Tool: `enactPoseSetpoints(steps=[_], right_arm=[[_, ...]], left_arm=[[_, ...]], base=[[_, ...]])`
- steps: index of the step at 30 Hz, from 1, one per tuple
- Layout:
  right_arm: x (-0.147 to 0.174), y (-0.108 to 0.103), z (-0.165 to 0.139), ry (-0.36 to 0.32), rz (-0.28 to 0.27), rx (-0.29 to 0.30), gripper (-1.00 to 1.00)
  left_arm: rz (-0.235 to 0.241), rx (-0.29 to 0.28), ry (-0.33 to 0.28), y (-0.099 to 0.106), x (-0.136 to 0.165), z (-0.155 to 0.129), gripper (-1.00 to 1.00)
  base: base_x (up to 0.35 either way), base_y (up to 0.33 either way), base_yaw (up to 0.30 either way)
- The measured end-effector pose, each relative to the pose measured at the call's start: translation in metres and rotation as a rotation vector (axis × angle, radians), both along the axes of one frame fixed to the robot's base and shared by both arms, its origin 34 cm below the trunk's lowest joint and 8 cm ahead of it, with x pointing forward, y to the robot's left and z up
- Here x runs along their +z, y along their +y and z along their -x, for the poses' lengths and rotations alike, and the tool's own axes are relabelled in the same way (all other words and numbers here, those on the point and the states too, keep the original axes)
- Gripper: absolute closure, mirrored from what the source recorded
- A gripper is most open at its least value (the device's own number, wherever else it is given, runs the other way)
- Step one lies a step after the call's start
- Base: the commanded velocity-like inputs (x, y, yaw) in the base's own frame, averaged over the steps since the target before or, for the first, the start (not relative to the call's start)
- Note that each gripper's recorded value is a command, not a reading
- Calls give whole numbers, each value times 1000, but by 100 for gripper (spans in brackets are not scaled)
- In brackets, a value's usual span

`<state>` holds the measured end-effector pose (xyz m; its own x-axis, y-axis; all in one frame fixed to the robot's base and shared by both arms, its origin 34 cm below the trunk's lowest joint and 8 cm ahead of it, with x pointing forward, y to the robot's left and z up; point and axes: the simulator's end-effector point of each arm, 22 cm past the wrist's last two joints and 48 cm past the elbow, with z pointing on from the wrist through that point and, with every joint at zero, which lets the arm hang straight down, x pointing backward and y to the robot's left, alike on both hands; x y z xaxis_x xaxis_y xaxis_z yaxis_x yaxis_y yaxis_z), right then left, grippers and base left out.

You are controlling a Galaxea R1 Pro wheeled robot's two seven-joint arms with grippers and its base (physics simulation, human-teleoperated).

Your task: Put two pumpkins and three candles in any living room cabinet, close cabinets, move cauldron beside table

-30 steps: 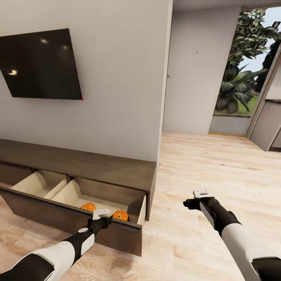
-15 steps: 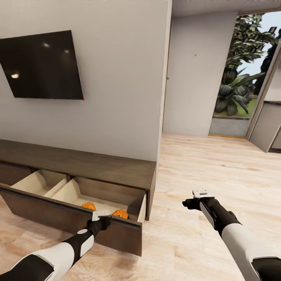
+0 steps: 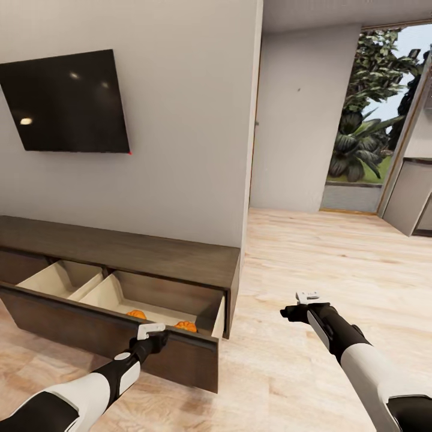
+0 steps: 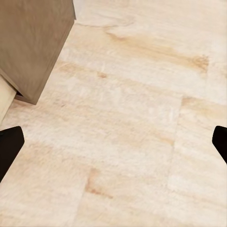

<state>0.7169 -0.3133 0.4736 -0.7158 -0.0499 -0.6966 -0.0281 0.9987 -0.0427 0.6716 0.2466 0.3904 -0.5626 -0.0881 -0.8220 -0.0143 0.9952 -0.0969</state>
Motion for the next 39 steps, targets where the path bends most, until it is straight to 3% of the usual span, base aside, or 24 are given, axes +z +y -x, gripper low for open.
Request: enactPoseSetpoints(steps=[21, 29, 34, 39], right_arm=[[-32, -1, 5, 22, 0, -1, -100], [-30, 0, 5, 20, 1, -1, -100], [-12, 19, -10, -12, -30, 35, -100], [-22, 42, -3, 0, -62, 63, -100]], left_arm=[[27, -9, -37, -12, -9, -11, -100], [17, -11, -55, -10, -9, -9, -100], [20, -22, -59, -12, -7, -11, -100], [29, -29, -75, -19, -2, -15, -100]], base=[[0, 0, 0], [0, 0, 0], [0, 0, 0], [0, 0, 0]])
